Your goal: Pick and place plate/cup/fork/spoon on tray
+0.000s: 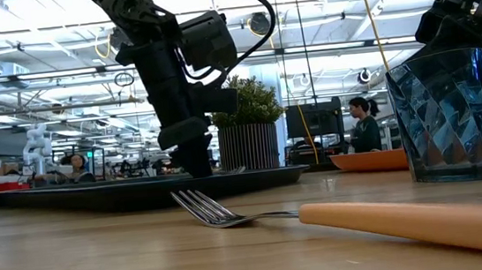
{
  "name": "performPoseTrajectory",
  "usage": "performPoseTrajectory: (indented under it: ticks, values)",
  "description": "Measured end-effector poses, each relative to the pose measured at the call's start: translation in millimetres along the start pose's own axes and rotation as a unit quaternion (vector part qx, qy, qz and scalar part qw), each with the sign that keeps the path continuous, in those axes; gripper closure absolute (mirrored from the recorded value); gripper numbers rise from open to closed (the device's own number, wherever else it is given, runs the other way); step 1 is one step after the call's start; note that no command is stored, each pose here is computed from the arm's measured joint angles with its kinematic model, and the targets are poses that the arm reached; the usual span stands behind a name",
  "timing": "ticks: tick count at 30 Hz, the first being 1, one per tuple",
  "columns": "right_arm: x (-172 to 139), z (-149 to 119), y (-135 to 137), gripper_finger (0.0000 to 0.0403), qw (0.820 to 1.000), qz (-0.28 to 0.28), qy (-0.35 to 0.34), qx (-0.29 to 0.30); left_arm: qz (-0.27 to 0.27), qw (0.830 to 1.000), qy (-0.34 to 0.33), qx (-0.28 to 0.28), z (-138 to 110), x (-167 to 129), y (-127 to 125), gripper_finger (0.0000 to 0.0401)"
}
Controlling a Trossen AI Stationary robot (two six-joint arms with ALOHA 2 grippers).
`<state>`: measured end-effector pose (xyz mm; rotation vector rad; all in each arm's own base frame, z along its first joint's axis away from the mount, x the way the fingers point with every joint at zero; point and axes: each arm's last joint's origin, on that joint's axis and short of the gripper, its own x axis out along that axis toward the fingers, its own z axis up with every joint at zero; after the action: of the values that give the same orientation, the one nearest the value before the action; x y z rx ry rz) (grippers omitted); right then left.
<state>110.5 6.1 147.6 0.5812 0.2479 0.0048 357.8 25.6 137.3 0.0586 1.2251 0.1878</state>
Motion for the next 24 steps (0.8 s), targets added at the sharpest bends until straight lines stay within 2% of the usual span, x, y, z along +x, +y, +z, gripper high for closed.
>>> performPoseTrajectory:
  ticks: [10,24]
  values:
    - [0,0,0,0.0298,1.0,0.0,0.0,0.001,0.004,1.0,0.002,-0.005,0,-3,1,0.0304]
    - [1,0,0,0.0298,1.0,-0.001,0.003,0.004,0.013,0.998,-0.042,-0.044,5,-37,7,0.0304]
